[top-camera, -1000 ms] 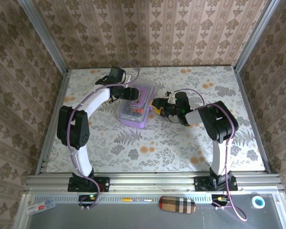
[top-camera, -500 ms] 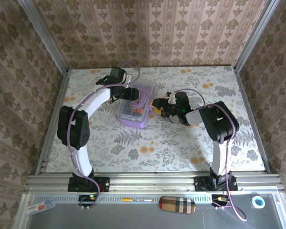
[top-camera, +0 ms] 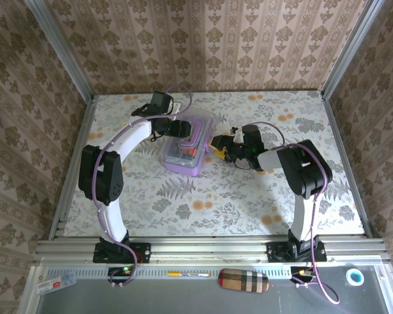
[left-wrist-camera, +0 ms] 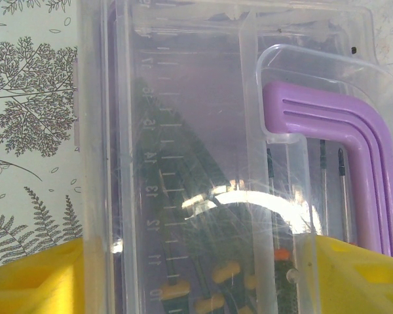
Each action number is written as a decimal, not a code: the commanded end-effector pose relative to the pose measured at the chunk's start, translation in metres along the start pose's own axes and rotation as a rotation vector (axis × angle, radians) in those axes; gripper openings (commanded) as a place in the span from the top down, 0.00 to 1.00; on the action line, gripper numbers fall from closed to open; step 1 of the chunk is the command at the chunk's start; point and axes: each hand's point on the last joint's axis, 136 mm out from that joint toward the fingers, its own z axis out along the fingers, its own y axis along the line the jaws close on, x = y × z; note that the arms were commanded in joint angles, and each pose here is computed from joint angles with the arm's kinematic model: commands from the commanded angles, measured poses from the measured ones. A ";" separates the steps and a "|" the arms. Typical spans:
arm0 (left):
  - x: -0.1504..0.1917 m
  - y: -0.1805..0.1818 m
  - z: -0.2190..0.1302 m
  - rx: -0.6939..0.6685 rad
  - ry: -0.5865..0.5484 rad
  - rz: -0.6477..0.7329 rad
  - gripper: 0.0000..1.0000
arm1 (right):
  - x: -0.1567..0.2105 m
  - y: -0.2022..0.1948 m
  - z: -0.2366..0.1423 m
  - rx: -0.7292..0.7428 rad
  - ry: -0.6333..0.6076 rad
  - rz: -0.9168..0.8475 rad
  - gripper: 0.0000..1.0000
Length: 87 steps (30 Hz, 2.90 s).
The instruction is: Pack the tool kit
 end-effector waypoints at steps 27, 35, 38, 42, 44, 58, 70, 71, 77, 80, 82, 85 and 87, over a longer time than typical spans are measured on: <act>0.141 0.022 0.057 -0.088 0.489 -0.145 0.71 | 0.000 0.006 0.024 -0.028 0.009 0.027 0.97; 0.149 0.007 0.062 -0.076 0.510 -0.105 0.71 | 0.000 0.007 0.027 -0.024 0.011 0.027 0.97; 0.149 0.005 0.062 -0.072 0.510 -0.104 0.72 | 0.001 0.007 0.029 -0.024 0.014 0.024 0.96; 0.150 0.003 0.063 -0.066 0.512 -0.100 0.72 | 0.002 0.008 0.034 -0.026 0.017 0.026 0.96; 0.151 0.002 0.064 -0.063 0.516 -0.098 0.72 | 0.004 0.007 0.037 -0.029 0.022 0.030 0.96; 0.146 -0.006 0.062 -0.042 0.499 -0.107 0.72 | 0.002 0.003 0.017 0.015 0.001 0.025 0.78; 0.118 -0.014 0.048 -0.018 0.402 -0.166 0.69 | 0.008 -0.033 -0.088 0.286 -0.101 -0.084 0.48; 0.115 -0.017 0.047 -0.012 0.389 -0.174 0.67 | 0.010 -0.032 -0.097 0.305 -0.110 -0.099 0.46; 0.093 -0.041 0.039 0.042 0.285 -0.240 0.56 | 0.015 -0.018 -0.144 0.369 -0.174 -0.182 0.38; 0.084 -0.053 0.036 0.070 0.234 -0.277 0.48 | 0.020 -0.011 -0.164 0.380 -0.200 -0.198 0.36; 0.077 -0.060 0.033 0.088 0.199 -0.294 0.46 | 0.022 -0.004 -0.176 0.379 -0.217 -0.212 0.35; 0.070 -0.070 0.032 0.100 0.160 -0.296 0.43 | 0.025 0.008 -0.192 0.380 -0.248 -0.238 0.32; 0.066 -0.078 0.034 0.113 0.156 -0.288 0.42 | 0.024 0.014 -0.200 0.384 -0.266 -0.251 0.31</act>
